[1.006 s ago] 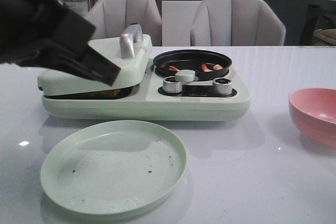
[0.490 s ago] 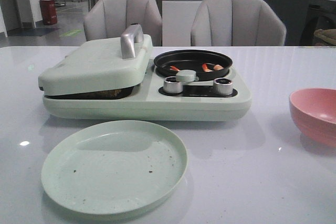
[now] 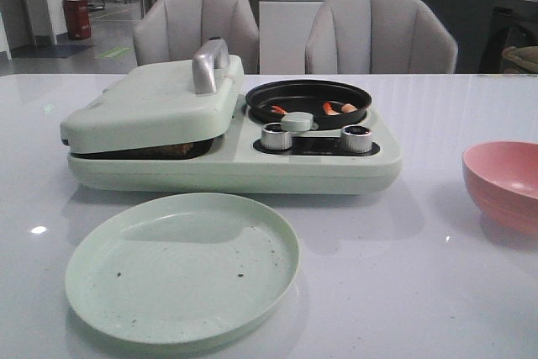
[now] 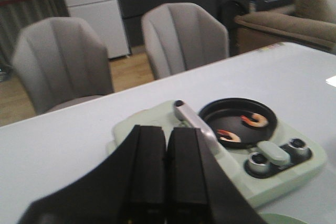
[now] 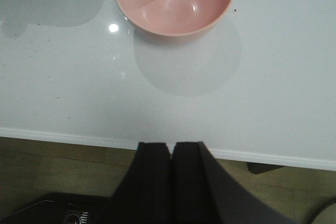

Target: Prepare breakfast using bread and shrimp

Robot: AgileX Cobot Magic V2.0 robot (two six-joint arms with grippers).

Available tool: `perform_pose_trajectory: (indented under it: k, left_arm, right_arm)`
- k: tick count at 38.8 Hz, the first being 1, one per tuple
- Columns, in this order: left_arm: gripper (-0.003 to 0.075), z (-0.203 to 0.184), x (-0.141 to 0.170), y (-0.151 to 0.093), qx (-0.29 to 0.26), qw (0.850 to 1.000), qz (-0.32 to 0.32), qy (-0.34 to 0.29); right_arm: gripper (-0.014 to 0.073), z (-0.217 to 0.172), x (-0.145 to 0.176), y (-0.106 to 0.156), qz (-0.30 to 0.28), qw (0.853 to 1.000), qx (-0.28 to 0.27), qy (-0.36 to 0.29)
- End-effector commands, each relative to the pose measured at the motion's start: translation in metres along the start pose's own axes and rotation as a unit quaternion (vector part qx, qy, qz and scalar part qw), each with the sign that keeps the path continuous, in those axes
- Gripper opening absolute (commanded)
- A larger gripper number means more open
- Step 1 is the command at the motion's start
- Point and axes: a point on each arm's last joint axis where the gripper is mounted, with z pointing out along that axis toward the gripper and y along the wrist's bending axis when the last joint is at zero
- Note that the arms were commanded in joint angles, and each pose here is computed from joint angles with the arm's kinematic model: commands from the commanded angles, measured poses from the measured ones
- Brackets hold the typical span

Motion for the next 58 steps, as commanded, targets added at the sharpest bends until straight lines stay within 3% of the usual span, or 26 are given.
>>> perform_pose_trajectory:
  k: [1, 9, 18, 37, 58]
  left_arm:
    - [0.0100, -0.024, -0.005, 0.012, -0.079, 0.994, -0.005, -0.073]
    - [0.0100, -0.060, 0.028, 0.009, -0.136, 0.984, -0.007, -0.112]
    - [0.0100, -0.061, 0.072, 0.008, -0.157, 0.980, -0.062, -0.103]
    - [0.0100, -0.063, 0.139, 0.001, -0.179, 0.978, -0.062, -0.090]
    - [0.0100, -0.063, 0.137, 0.001, -0.181, 0.978, -0.026, -0.096]
  right_arm:
    - [0.0035, -0.005, -0.010, 0.000, 0.000, 0.999, -0.001, -0.036]
    - [0.0035, -0.005, -0.010, 0.000, 0.000, 0.999, -0.001, -0.036]
    - [0.0035, -0.005, -0.010, 0.000, 0.000, 0.999, -0.001, -0.036]
    - [0.0035, -0.005, -0.010, 0.000, 0.000, 0.999, -0.001, -0.036]
    - [0.0035, -0.005, -0.010, 0.000, 0.000, 0.999, 0.000, -0.035]
